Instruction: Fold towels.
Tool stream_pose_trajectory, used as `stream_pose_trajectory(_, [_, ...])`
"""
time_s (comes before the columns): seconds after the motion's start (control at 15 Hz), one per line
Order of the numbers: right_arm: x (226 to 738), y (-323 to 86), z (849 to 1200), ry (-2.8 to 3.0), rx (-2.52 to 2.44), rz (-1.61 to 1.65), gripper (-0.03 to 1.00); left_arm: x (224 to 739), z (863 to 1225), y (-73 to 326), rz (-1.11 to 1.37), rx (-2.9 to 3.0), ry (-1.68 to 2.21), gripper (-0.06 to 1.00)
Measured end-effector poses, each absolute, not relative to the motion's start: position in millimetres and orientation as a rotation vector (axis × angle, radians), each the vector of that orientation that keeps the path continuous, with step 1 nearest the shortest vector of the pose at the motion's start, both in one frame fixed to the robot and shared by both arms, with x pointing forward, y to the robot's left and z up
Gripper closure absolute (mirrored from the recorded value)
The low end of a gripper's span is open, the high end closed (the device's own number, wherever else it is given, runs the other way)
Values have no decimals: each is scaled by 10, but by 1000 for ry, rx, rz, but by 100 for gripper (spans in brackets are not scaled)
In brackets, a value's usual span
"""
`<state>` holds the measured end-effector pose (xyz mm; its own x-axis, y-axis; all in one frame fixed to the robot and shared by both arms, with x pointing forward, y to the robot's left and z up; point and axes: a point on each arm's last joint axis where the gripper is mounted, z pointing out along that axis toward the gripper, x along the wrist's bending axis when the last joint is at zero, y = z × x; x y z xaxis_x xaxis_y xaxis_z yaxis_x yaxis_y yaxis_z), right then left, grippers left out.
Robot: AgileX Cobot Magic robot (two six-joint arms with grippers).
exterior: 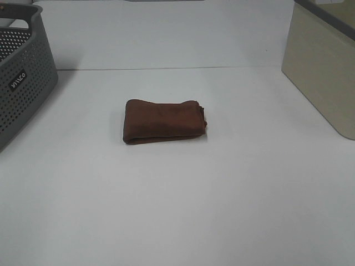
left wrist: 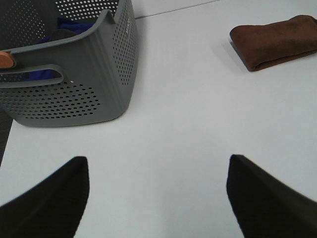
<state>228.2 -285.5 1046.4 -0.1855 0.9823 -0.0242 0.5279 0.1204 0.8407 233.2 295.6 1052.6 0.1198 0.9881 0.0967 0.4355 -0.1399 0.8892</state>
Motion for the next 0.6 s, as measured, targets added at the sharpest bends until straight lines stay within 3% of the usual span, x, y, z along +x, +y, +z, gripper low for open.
stream_pose_trajectory(0.6, [2261, -2841, 10466, 1817, 1436, 999, 14, 2332, 10526, 2955, 979, 1674, 1411, 21])
